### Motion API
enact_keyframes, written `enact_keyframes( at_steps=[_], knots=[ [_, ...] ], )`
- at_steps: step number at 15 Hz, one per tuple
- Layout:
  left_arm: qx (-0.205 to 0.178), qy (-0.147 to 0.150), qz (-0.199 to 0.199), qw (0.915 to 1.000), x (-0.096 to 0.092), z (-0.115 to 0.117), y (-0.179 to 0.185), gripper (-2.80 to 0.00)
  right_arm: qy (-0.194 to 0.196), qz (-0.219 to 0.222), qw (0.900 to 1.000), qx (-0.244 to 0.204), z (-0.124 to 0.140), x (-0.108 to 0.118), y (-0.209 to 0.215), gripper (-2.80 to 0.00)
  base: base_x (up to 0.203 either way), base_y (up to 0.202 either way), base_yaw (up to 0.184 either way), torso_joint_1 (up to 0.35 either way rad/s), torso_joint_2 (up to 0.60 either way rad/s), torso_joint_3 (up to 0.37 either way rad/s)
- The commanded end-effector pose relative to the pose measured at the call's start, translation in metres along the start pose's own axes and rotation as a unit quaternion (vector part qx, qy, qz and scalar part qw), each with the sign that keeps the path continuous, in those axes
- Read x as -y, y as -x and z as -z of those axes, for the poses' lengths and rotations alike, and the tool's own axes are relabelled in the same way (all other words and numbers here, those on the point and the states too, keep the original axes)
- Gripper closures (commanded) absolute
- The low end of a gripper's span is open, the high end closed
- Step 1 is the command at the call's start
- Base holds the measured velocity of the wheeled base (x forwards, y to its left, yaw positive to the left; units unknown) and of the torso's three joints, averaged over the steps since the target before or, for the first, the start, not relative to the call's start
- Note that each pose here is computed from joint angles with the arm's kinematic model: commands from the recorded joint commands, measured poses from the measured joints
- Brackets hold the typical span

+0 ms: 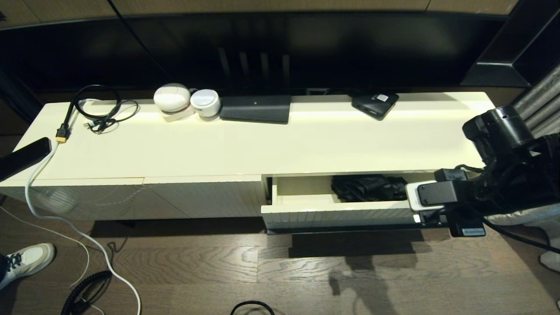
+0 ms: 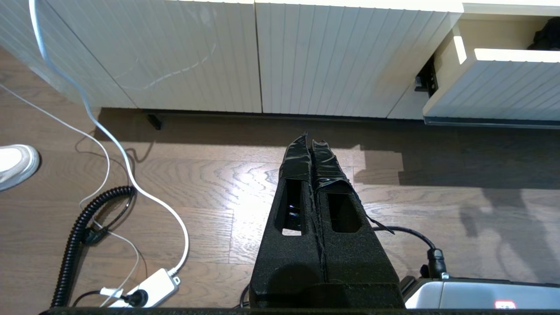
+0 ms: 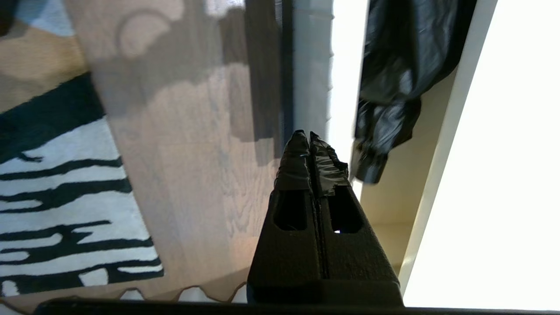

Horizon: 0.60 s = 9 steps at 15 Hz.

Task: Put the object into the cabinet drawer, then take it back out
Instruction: Open the drawer

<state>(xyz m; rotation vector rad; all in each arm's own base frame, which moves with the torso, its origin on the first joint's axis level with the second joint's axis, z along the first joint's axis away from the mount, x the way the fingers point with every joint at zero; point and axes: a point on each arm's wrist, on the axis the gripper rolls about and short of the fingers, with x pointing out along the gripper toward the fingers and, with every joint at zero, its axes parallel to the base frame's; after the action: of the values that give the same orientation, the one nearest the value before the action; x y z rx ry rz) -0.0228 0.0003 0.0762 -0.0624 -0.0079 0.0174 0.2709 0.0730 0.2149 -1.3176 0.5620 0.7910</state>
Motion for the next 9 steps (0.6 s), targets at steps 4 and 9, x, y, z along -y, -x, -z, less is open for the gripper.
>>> enact_keyframes(
  at_steps=[4, 9],
  knots=[
    [0.000, 0.000, 0.000, 1.0000, 0.000, 0.000, 0.000, 0.00, -0.005, -0.028, 0.999, -0.014, 0.001, 0.025, -0.056, 0.00, 0.000, 0.000, 0.000, 0.000, 0.00, 0.000],
    [0.000, 0.000, 0.000, 1.0000, 0.000, 0.000, 0.000, 0.00, -0.012, -0.026, 0.999, -0.017, 0.005, 0.034, -0.068, 0.00, 0.000, 0.000, 0.000, 0.000, 0.00, 0.000]
  ],
)
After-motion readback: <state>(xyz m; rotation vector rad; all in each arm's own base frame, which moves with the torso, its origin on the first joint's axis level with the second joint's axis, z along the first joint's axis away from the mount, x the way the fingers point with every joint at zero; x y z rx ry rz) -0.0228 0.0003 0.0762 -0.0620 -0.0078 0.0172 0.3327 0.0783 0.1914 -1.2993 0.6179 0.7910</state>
